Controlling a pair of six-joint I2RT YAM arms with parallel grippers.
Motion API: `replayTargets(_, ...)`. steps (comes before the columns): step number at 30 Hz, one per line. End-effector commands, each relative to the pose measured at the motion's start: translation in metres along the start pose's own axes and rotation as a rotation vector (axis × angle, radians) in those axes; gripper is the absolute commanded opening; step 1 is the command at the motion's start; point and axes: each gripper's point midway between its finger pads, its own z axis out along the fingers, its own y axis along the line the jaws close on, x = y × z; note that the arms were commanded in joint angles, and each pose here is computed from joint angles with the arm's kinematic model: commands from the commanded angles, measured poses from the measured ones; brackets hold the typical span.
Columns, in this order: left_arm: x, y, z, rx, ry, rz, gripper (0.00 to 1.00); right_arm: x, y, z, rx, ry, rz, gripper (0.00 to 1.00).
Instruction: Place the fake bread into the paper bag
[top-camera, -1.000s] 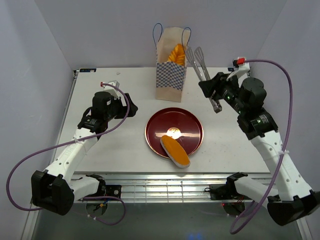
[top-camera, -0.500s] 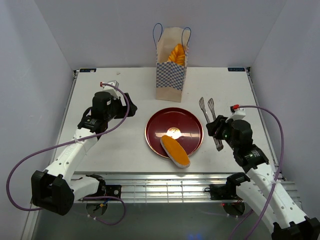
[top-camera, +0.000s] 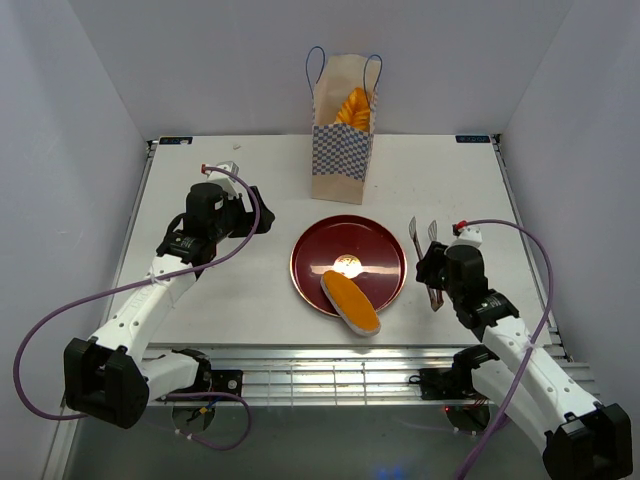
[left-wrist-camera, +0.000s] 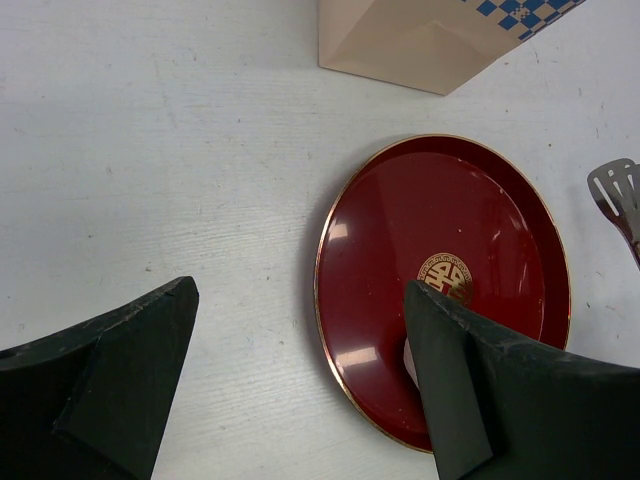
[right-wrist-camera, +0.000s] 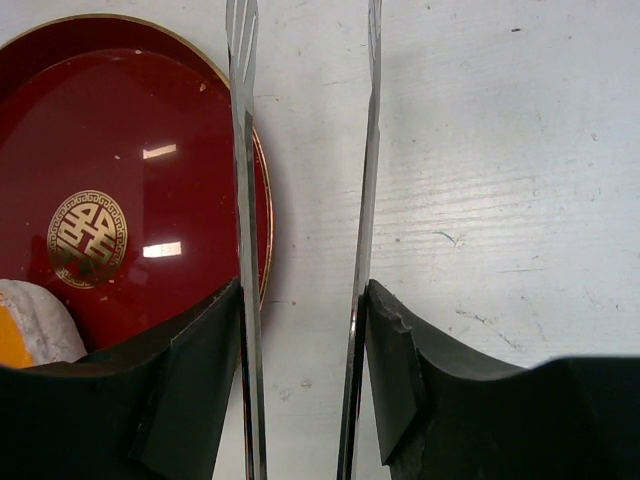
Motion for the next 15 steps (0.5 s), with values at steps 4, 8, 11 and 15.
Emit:
replayTargets(4, -0.013, -0.006, -0.003, 0.017, -0.024, 0.012, 0.94, -0.014, -0.006, 0.011, 0.044, -0.063, -0.008, 0.56)
replayTargets(8, -0.013, -0.008, -0.004, 0.023, -0.023, 0.01, 0.94, -0.009, -0.007, 0.015, 0.05, -0.048, -0.018, 0.57)
replayTargets(11, -0.013, -0.008, -0.004, 0.026, -0.022, 0.01, 0.94, -0.002, -0.008, 0.019, 0.055, -0.021, -0.024, 0.58)
replayTargets(15, -0.013, -0.008, -0.004, 0.027, -0.023, 0.011, 0.94, 0.007, -0.007, 0.022, 0.046, 0.011, -0.028, 0.59)
